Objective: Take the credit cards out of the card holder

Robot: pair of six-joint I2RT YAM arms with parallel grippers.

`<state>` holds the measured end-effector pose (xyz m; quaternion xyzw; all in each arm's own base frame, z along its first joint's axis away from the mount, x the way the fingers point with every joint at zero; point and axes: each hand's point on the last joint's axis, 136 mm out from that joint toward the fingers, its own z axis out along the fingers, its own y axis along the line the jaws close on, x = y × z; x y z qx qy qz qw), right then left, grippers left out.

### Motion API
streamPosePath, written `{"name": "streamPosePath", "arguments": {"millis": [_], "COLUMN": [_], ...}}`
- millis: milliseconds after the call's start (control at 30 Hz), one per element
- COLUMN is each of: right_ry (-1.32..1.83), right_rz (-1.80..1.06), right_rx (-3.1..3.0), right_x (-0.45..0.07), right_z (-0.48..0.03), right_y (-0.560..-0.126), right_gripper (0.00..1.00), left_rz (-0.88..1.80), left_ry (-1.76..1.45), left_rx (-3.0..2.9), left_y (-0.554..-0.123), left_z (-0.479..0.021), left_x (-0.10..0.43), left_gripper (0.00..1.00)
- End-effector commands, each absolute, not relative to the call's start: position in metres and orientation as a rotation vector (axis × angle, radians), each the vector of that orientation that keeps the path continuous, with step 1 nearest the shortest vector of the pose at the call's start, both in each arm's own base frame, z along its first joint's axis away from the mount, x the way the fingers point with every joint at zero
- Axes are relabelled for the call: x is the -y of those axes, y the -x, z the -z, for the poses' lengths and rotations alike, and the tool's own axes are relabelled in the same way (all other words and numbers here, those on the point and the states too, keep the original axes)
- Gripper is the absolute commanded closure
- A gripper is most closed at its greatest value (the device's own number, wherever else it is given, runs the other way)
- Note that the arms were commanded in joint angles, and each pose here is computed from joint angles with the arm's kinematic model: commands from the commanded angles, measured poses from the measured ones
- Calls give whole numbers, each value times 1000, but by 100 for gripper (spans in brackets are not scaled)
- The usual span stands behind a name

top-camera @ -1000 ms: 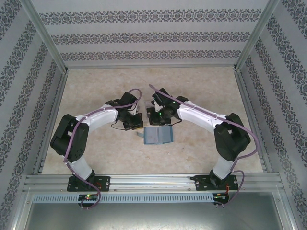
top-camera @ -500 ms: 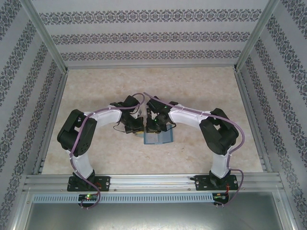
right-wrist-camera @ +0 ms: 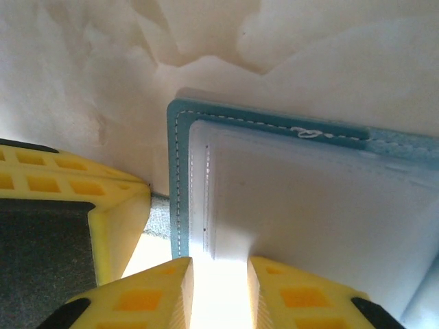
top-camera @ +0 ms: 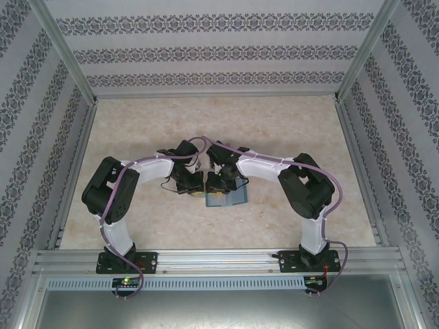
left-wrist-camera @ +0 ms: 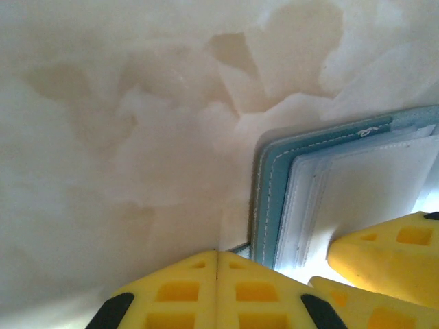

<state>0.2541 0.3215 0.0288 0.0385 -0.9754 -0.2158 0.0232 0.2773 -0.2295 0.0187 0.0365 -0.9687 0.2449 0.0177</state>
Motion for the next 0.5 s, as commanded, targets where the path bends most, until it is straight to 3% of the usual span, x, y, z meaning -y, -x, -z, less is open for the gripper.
{"name": "streamPosePath", "arguments": {"millis": [0, 467], "right_ry": [-123, -209], "right_rz": [539, 329], "right_rx": [3037, 3084], "right_x": [-311, -296], "right_z": [-25, -32], "right_y": [-250, -249], "right_gripper": [68, 55], "left_rz": [-689, -697], "left_ry": [-89, -85], "left_rx": [2988, 2985], "left_y": [-263, -264], "left_z": [-6, -6], "left_x": [223, 224], "left_gripper": [100, 100]}}
